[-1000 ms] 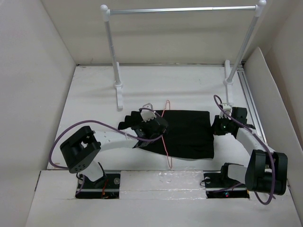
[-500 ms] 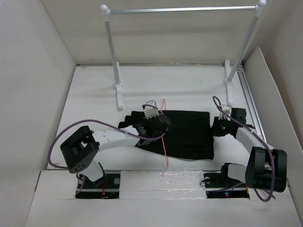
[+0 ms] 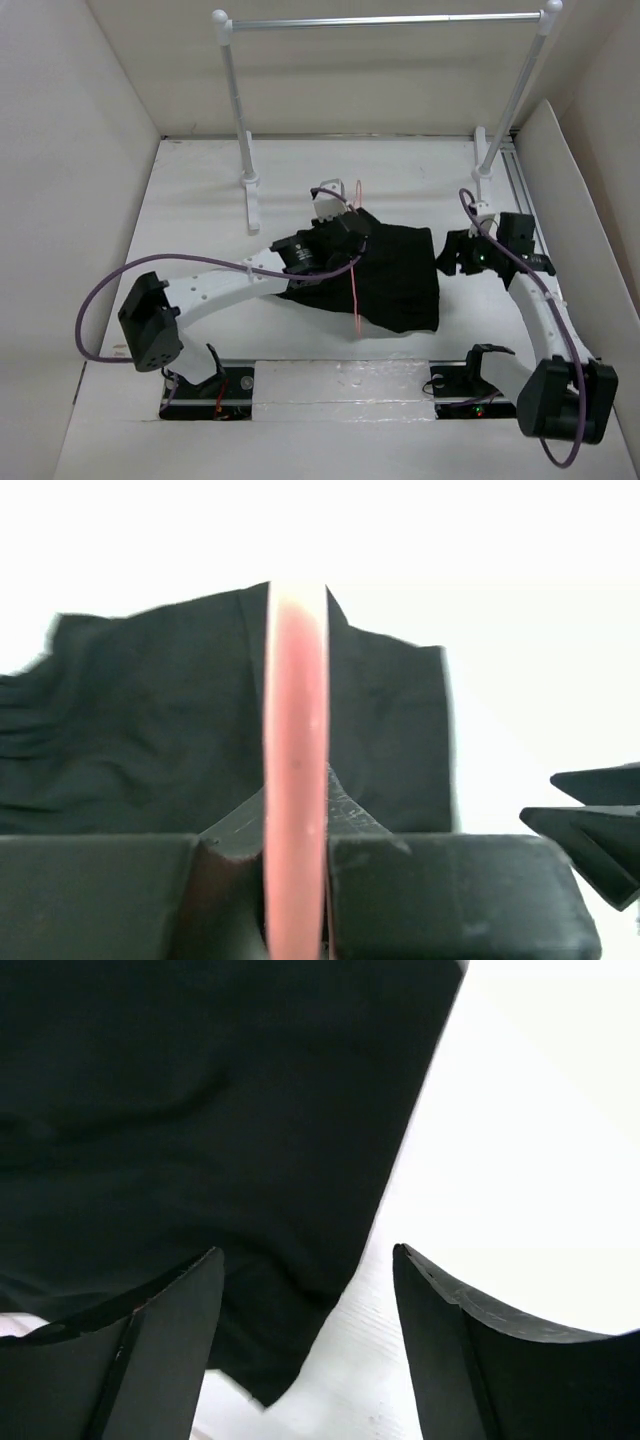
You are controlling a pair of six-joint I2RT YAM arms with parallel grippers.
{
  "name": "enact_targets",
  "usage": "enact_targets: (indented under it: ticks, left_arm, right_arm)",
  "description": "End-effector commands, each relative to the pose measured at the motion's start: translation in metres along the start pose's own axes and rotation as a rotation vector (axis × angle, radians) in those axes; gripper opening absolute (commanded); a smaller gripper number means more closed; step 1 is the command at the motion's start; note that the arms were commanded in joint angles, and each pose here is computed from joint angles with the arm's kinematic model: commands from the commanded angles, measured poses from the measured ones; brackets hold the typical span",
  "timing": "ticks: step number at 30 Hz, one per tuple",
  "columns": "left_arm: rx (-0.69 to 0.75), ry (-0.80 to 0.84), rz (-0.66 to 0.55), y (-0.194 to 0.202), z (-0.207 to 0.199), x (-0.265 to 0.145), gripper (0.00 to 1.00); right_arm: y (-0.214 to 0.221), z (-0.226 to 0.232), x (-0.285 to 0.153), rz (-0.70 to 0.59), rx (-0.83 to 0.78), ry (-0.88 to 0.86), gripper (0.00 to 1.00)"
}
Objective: Place the trousers on the hanger
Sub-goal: Place trousers on hanger
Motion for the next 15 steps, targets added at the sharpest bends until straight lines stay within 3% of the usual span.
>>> enact_targets:
  ticks: [1, 5, 9, 15]
  left_arm:
    - [-0.060, 0.066, -0.135, -0.066, -0.004, -0.046, 0.00]
    - [-0.067, 0.137, -0.175, -0.104, -0.009, -0.074, 0.00]
    - [-0.032, 0.158, -0.160, -0.126, -0.015, -0.090, 0.00]
    - [-0.032, 0.241, -0.164, -0.161, -0.023, -0.107, 0.00]
  right_arm:
    - [-0.033, 0.054, -0.051, -0.123, -0.121, -0.113, 0.75]
    - [-0.059, 0.116, -0.105, -0.254, -0.217, -0.253, 0.78]
    - [-0.071, 0.167, -0.141, -0.383, -0.182, -0.452, 0.82]
    - [-0.071, 0.226, -0.153, -0.353, -0.182, -0.684, 0.82]
Point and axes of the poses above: each gripper's point midway between its finger pads, its own x axis out along the fingers, its own z axis along the line the jaws close on, y = z × x, the point moved 10 cm from there along -x, back along the fingers, and after that the axes turned 13 degrees about x, right-handed, at the moved point
